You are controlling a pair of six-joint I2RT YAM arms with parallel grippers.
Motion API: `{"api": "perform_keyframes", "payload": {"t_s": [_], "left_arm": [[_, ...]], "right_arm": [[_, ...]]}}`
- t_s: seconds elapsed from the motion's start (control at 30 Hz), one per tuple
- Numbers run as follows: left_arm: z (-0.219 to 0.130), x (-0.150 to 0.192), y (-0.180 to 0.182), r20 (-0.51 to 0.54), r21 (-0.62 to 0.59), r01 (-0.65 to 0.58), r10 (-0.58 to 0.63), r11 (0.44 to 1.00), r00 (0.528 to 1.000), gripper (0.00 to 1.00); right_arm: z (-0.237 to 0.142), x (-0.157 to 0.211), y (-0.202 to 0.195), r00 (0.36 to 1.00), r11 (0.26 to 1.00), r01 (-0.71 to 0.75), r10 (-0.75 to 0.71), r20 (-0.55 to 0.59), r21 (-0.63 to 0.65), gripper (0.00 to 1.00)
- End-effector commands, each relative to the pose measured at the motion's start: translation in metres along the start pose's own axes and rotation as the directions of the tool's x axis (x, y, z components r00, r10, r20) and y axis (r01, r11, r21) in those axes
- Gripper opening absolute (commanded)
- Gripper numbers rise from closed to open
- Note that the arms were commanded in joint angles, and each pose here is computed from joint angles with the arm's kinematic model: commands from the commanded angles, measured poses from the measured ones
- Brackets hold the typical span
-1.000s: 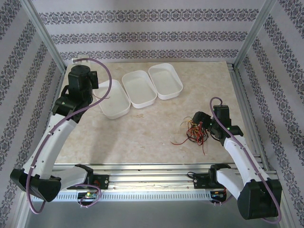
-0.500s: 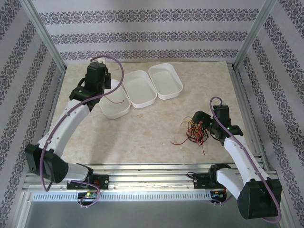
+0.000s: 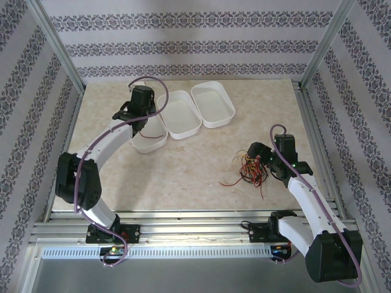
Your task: Untangle the cables
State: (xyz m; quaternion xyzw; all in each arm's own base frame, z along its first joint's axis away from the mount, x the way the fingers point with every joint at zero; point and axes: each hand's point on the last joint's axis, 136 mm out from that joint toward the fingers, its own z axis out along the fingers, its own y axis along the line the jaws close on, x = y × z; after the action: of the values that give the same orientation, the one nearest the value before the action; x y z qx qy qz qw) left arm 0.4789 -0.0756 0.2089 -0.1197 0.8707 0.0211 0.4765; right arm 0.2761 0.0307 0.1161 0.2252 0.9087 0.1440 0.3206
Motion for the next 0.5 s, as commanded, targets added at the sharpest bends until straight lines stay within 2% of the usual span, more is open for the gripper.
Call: {"api": "perform_keyframes", "payload": {"t_s": [0.0,0.47], "left_arm": [[0.01,-0.004,-0.014,0.029,0.057,0.077,-0.078,0.995,0.997,0.0],[0.036,0.059,0.008,-0.085,-0.037,0.036,-0.039,0.999,0.996,0.0]], "right_arm": [[0.0,0.003,0.0,1.0,1.0,0.002,-0.002,0.009,-0.003,0.98],[0.002,0.003,0.0,1.0,1.0,0.002,-0.002,0.008,-0.002,0.98]]}}
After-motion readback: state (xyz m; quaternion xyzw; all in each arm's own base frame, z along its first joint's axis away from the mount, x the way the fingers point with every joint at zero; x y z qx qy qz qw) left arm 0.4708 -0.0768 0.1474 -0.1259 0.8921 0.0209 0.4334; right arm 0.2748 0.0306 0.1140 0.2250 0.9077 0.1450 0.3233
